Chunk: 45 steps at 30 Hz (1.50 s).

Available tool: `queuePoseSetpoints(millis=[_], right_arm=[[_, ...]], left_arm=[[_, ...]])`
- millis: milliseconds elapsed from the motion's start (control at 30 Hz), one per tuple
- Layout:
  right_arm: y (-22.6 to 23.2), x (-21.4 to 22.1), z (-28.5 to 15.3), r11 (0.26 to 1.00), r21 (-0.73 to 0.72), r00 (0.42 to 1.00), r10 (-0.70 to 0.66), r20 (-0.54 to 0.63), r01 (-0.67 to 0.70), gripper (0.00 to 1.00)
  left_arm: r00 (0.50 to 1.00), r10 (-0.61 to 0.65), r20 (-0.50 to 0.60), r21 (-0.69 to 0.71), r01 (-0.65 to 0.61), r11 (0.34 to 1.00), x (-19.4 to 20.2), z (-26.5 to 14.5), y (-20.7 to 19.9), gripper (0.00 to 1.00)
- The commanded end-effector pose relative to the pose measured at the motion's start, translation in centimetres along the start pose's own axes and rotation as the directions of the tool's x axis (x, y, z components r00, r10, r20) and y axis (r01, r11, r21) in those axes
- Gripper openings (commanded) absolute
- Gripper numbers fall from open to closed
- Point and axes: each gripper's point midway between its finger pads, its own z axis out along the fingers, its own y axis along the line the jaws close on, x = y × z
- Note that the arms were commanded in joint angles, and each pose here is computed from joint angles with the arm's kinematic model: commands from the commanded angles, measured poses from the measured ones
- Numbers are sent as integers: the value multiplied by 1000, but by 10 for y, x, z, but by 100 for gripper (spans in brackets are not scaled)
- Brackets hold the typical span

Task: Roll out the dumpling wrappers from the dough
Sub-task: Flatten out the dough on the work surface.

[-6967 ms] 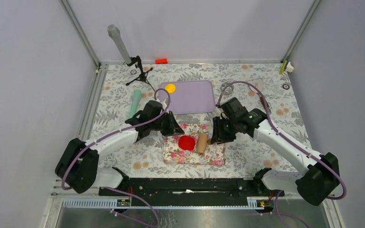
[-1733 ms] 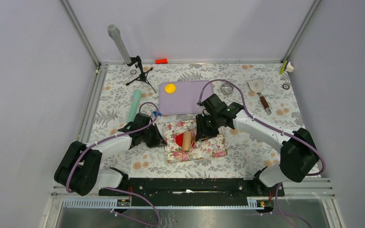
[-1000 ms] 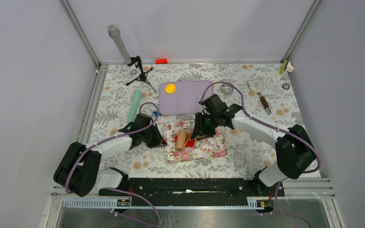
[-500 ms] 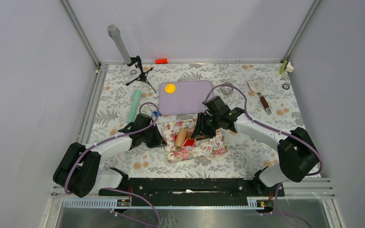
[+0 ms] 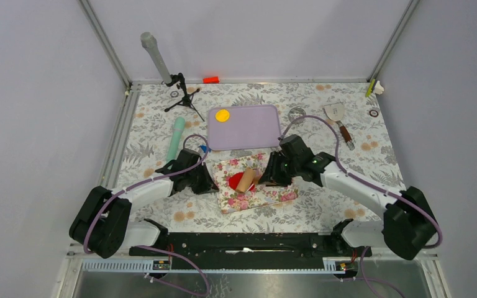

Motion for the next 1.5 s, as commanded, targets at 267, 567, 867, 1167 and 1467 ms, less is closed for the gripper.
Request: queuePoseSetpoints(millis=[267, 567, 867, 1167, 1467], right_arm=[[-84, -22, -19, 924, 362, 984, 63, 168, -121, 0], [-68, -28, 22, 918, 386, 989, 30, 148, -86, 0], [-66, -28, 39, 907, 409, 983, 27, 183, -101, 0], [-83, -9, 7, 889, 444, 982, 35, 183, -115, 0], [-70, -3, -42, 917, 398, 984, -89, 157, 19, 0]], left_arm=[[994, -39, -101, -67, 32, 997, 37, -9, 26, 0], [993, -5, -118, -52, -1, 999, 40, -5, 15, 0], [990, 24, -142, -27, -28, 999, 47, -5, 6, 0], [968, 87, -234, -4, -90, 996, 72, -14, 4, 0], [958, 163, -237, -50, -180, 982, 65, -11, 0, 0]])
